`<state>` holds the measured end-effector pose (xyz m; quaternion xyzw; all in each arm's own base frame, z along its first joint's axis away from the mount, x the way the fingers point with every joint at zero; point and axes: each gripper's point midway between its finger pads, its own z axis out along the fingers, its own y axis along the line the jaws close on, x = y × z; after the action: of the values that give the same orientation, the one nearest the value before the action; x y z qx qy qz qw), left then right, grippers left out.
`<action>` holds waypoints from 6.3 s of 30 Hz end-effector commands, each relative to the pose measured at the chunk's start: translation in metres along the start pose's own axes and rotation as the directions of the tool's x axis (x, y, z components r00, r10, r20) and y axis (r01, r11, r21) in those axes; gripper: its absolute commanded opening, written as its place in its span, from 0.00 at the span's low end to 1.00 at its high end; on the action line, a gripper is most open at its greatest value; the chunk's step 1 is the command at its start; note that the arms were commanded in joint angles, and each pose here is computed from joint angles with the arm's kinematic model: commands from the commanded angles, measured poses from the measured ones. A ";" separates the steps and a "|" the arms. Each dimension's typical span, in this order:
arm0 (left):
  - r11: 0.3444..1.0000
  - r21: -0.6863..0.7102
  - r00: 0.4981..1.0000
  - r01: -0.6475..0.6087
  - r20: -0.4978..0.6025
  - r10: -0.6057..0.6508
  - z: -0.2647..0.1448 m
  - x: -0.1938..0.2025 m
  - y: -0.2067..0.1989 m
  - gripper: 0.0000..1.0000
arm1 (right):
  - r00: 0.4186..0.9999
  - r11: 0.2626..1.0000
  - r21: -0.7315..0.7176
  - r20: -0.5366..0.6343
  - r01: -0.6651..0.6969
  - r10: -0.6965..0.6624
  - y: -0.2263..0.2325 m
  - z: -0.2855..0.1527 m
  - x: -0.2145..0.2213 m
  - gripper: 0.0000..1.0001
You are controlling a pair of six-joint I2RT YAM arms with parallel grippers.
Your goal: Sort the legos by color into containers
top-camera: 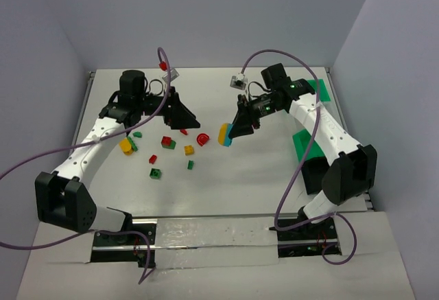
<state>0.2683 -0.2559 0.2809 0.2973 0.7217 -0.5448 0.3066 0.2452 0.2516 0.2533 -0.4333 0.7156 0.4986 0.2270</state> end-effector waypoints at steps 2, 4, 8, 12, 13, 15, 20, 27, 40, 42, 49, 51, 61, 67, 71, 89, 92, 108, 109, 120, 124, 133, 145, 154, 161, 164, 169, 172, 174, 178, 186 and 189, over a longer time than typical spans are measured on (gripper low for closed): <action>0.982 0.151 0.993 -0.116 0.053 0.109 -0.001 -0.020 -0.034 0.86 | 0.998 0.993 -0.104 -0.015 0.064 -0.066 0.029 0.012 -0.006 0.00; 0.981 0.150 0.992 -0.124 0.049 0.118 0.002 -0.018 -0.033 0.85 | 0.998 0.991 -0.114 -0.019 0.064 -0.067 0.032 0.015 -0.008 0.00; 0.976 0.166 0.990 -0.139 0.022 0.137 0.013 -0.006 -0.038 0.81 | 0.998 0.991 -0.117 -0.019 0.061 -0.064 0.034 0.020 -0.012 0.00; 0.975 0.184 0.992 -0.124 -0.012 0.129 0.023 0.009 -0.043 0.78 | 0.998 0.991 -0.119 -0.011 0.057 -0.059 0.035 0.022 -0.017 0.00; 0.975 0.186 0.992 -0.121 -0.015 0.126 0.025 0.012 -0.043 0.78 | 0.998 0.991 -0.121 -0.011 0.057 -0.058 0.036 0.023 -0.018 0.00; 0.973 0.198 0.992 -0.121 -0.019 0.127 0.027 0.014 -0.045 0.77 | 0.998 0.991 -0.119 -0.005 0.061 -0.063 0.036 0.022 -0.021 0.00; 0.967 0.230 0.991 -0.111 -0.044 0.124 0.033 0.022 -0.050 0.76 | 0.998 0.990 -0.130 -0.003 0.063 -0.064 0.040 0.023 -0.024 0.00; 0.958 0.269 0.992 -0.099 -0.047 0.115 0.036 0.024 -0.056 0.66 | 0.997 0.988 -0.131 0.000 0.078 -0.078 0.043 0.023 -0.025 0.00; 0.955 0.282 0.993 -0.087 -0.056 0.107 0.041 0.028 -0.057 0.66 | 0.997 0.987 -0.139 0.012 0.081 -0.080 0.045 0.023 -0.031 0.00; 0.956 0.278 0.993 -0.090 -0.054 0.109 0.042 0.027 -0.056 0.61 | 0.997 0.987 -0.139 0.011 0.080 -0.080 0.045 0.024 -0.031 0.00; 0.958 0.277 0.994 -0.078 -0.058 0.097 0.042 0.030 -0.055 0.31 | 0.997 0.988 -0.131 0.011 0.080 -0.079 0.044 0.024 -0.031 0.00; 0.958 0.276 0.994 -0.079 -0.057 0.098 0.042 0.029 -0.054 0.19 | 0.997 0.988 -0.128 0.010 0.082 -0.081 0.044 0.024 -0.030 0.00; 0.984 0.155 0.996 -0.083 0.034 0.078 0.007 0.003 -0.018 0.00 | 0.998 0.994 -0.081 -0.009 0.069 -0.070 0.032 0.016 -0.014 0.00; 0.993 0.059 0.993 -0.101 0.064 0.097 -0.023 -0.005 0.007 0.00 | 0.999 0.999 -0.020 -0.022 0.037 -0.037 0.011 -0.004 0.000 0.00; 0.993 -0.018 0.990 -0.118 0.081 0.119 -0.033 -0.010 0.022 0.00 | 1.000 0.995 0.095 -0.022 0.017 -0.015 -0.019 -0.026 0.006 0.00; 0.907 -0.392 0.965 -0.152 0.138 0.222 -0.025 -0.057 0.094 0.00 | 0.933 0.180 0.916 0.351 -0.359 0.078 -0.273 -0.269 -0.024 0.00; 0.903 -0.400 0.963 -0.155 0.144 0.229 -0.023 -0.061 0.096 0.00 | 0.920 0.055 0.921 0.381 -0.387 0.093 -0.302 -0.295 -0.012 0.00; 0.909 -0.397 0.969 -0.125 0.149 0.198 -0.017 -0.062 0.107 0.00 | 0.895 -0.041 0.907 0.421 -0.420 0.149 -0.362 -0.310 0.028 0.10; 0.910 -0.396 0.969 -0.125 0.149 0.198 -0.017 -0.062 0.107 0.00 | 0.894 -0.043 0.906 0.423 -0.421 0.151 -0.364 -0.309 0.030 0.12; 0.913 -0.391 0.972 -0.117 0.142 0.186 -0.014 -0.061 0.112 0.00 | 0.884 -0.074 0.898 0.439 -0.433 0.162 -0.376 -0.311 0.040 0.58; 0.916 -0.384 0.973 -0.113 0.144 0.180 -0.013 -0.060 0.111 0.00 | 0.883 -0.051 0.897 0.441 -0.439 0.160 -0.363 -0.309 0.035 0.76; 0.961 -0.276 0.975 0.005 0.213 0.056 -0.006 -0.057 0.093 0.00 | 0.906 0.222 0.879 0.417 -0.421 0.069 -0.286 -0.279 -0.017 0.83; 0.841 -0.302 0.860 0.448 0.402 -0.314 -0.008 -0.057 0.112 0.00 | 0.976 0.692 0.705 0.220 -0.157 -0.002 -0.134 -0.071 -0.071 0.90; 0.748 -0.318 0.781 0.583 0.471 -0.409 -0.013 -0.056 0.117 0.00 | 0.982 0.786 0.605 0.191 -0.124 0.009 -0.085 0.024 -0.103 0.90; 0.741 -0.253 0.751 0.622 0.459 -0.474 -0.005 -0.053 0.107 0.00 | 0.985 0.807 0.578 0.170 -0.120 0.024 -0.078 0.061 -0.107 0.89; 0.747 -0.240 0.752 0.619 0.454 -0.477 -0.001 -0.054 0.102 0.00 | 0.984 0.816 0.563 0.173 -0.131 0.038 -0.078 0.069 -0.111 0.87; 0.756 -0.221 0.754 0.617 0.443 -0.486 0.005 -0.055 0.094 0.00 | 0.983 0.797 0.590 0.183 -0.128 0.023 -0.082 0.076 -0.123 0.82; 0.760 -0.208 0.753 0.616 0.440 -0.490 0.007 -0.056 0.090 0.00 | 0.984 0.772 0.620 0.176 -0.139 0.036 -0.094 0.079 -0.121 0.80; 0.764 -0.198 0.753 0.614 0.437 -0.492 0.006 -0.058 0.087 0.00 | 0.985 0.760 0.635 0.171 -0.139 0.037 -0.099 0.078 -0.119 0.76; 0.776 -0.166 0.752 0.608 0.435 -0.496 0.007 -0.062 0.079 0.00 | 0.986 0.757 0.639 0.161 -0.137 0.043 -0.101 0.080 -0.114 0.64; 0.785 -0.122 0.747 0.607 0.423 -0.512 0.008 -0.065 0.071 0.01 | 0.990 0.757 0.642 0.132 -0.121 0.047 -0.105 0.084 -0.106 0.49; 0.793 -0.110 0.752 0.599 0.419 -0.509 0.008 -0.065 0.068 0.04 | 0.991 0.760 0.639 0.128 -0.118 0.047 -0.106 0.086 -0.105 0.34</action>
<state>0.3785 -0.2465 0.2525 -0.1183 0.7951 -0.5236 0.2822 0.3731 0.3538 0.2411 -0.2673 0.8528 0.2632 0.3633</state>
